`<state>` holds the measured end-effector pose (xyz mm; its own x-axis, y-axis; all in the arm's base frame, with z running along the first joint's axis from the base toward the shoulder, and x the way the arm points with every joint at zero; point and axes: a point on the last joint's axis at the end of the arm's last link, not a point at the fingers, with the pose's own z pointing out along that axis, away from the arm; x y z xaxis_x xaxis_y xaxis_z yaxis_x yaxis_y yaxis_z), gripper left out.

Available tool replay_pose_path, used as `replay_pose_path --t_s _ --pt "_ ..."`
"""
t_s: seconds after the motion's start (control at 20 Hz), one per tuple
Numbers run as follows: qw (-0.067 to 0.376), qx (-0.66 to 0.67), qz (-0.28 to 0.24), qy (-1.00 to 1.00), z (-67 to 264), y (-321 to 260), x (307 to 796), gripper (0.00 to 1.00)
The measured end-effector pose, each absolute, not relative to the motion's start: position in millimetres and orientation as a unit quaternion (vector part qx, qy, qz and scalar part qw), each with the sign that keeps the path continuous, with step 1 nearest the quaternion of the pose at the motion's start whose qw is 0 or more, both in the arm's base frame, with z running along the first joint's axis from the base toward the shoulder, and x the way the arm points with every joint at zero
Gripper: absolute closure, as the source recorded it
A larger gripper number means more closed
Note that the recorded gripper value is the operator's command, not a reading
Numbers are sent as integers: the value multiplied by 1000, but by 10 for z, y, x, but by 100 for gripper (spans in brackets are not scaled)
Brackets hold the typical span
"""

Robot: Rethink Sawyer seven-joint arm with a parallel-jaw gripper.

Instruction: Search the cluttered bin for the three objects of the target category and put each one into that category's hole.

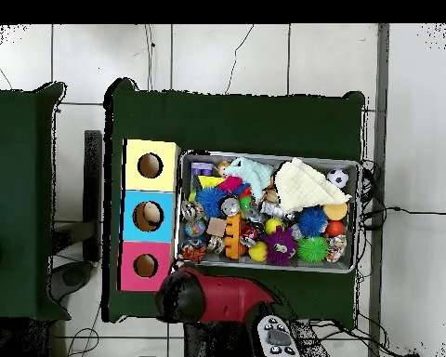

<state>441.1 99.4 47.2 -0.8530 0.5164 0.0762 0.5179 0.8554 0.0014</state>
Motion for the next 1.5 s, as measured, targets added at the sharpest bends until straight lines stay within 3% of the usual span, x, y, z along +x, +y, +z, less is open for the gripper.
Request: replay_pose_path --t_s 0.7,1.5 --pt "62 -305 -55 -949 318 816 4518 0" --pt "-4 -311 -55 -949 925 841 4885 0"
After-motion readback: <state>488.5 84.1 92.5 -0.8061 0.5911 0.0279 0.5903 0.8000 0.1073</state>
